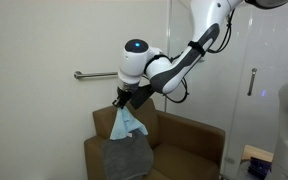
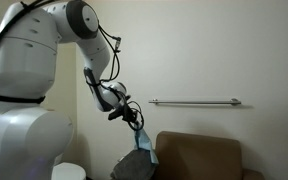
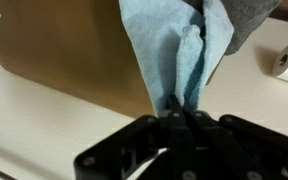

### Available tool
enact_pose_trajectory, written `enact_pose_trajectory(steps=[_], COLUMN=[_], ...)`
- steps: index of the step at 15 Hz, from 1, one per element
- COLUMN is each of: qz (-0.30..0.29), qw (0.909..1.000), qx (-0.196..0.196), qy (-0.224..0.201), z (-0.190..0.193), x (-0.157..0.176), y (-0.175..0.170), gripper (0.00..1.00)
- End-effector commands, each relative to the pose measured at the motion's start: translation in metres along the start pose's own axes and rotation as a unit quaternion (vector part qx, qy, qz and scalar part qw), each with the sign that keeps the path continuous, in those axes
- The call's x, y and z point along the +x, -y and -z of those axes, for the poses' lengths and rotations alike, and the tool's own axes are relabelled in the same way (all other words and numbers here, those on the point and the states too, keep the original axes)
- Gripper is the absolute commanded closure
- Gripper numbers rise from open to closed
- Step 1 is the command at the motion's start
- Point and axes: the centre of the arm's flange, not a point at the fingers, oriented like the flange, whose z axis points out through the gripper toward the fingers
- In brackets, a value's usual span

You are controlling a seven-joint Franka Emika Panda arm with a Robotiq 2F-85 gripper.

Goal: Put the towels on the arm rest

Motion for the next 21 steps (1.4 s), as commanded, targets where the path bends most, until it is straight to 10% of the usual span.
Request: enact_pose_trajectory(steps=[1,14,16,21], qz=[0.001,0.07,0.072,0.076], qw=[1.0,0.984,0.9827,0.9807], qx=[0.001,0.129,0.132,0.138], qy=[-0.003,0.102,0.108,0.115], z=[0.003,-0.135,-0.146,-0.138], x=[0.001,-0.069,-0.07,-0.061], y=[0.001,0.053,0.05,0.043], gripper=[0.98,0.99,0.71,0.41])
